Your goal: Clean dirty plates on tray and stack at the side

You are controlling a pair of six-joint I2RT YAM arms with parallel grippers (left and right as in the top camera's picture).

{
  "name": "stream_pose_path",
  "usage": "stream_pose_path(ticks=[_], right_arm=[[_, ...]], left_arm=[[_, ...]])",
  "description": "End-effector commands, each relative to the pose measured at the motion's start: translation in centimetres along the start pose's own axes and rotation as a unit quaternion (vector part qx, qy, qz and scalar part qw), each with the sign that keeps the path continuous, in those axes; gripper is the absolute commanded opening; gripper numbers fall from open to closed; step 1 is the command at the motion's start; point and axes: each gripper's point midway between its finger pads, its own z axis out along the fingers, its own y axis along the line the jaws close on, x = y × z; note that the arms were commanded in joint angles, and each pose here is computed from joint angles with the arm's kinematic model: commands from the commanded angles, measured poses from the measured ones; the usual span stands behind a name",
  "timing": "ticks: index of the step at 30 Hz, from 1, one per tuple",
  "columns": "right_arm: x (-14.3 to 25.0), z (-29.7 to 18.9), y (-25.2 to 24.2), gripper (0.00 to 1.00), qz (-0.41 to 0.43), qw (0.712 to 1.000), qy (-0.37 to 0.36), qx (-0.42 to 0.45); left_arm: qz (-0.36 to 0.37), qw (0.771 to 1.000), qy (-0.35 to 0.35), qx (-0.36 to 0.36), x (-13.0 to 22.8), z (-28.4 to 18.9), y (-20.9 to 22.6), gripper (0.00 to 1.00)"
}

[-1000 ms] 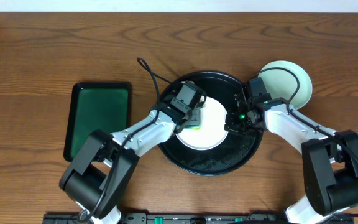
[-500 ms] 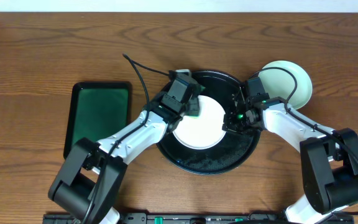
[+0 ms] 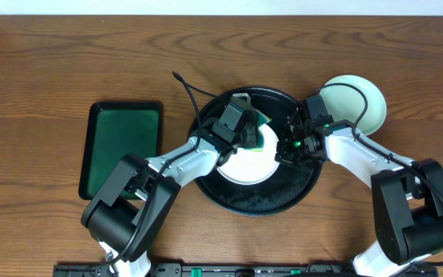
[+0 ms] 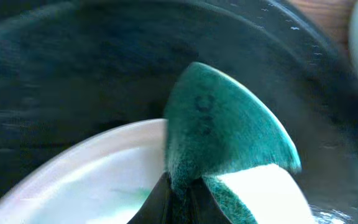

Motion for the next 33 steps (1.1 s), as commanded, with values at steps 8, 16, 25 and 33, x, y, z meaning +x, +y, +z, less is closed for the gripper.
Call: stream_pose_path(ticks=[8,16,25,33], right_arm=[[1.3,1.3,-2.5,0.02,-0.017,0.998,0.021,0.052],[0.4,-0.4,-1.4,0.01,-0.057,0.997,-0.007,0.048],[-3.3,-10.2,1.6,0.02,-0.146,0.960,-0.163,0.174],[-5.7,-16.8,4.1,0.01,-0.222,0.890,-0.272,0.291]], left_arm=[[0.024,0.957,-0.157,-0.242,-8.2,-6.0,10.2,0.07],[-0.001,0.952,-0.209,-0.225,-11.3,-15.0,9.3,0.08],[-0.153,0.920,-0.104,-0.344,-5.2,-21.0,19.6,0.07],[-0.268,0.893,-0.031,-0.360,-0.7,-20.5,27.1,0.07]])
